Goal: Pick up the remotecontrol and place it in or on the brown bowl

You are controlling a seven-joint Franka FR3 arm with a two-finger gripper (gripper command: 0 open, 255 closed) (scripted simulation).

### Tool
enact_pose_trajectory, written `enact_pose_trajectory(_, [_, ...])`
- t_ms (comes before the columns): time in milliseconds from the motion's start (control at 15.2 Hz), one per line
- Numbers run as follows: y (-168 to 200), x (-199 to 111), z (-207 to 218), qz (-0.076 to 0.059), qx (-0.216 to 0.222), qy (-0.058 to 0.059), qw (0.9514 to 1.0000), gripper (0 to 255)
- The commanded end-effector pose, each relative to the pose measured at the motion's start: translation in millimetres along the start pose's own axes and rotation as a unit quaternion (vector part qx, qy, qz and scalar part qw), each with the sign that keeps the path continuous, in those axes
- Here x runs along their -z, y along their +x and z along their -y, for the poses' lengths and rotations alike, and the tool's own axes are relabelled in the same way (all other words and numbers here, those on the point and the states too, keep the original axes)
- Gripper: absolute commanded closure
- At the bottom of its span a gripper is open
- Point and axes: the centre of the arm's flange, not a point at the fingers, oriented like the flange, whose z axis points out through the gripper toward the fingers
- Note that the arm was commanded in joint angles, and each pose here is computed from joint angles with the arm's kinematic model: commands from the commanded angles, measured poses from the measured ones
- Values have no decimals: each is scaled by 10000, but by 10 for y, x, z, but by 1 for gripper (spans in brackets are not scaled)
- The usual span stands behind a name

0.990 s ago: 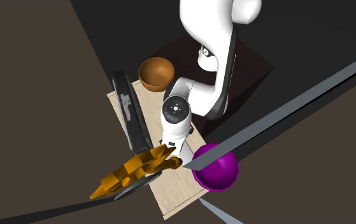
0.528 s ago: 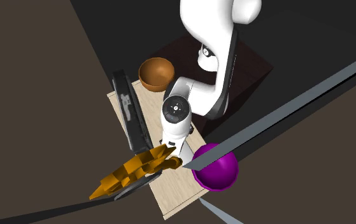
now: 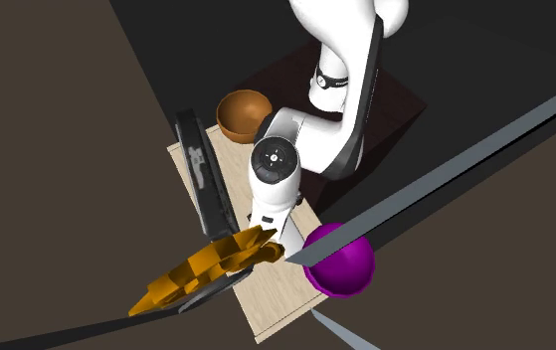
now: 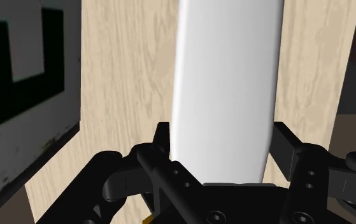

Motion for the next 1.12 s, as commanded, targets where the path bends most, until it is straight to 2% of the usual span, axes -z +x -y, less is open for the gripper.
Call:
enact_pose_trajectory(0, [9,133,-4,-10,8,-10,10000,255])
enact_pose_trajectory(1056, [6,978,4,-10,8,-10,10000,255])
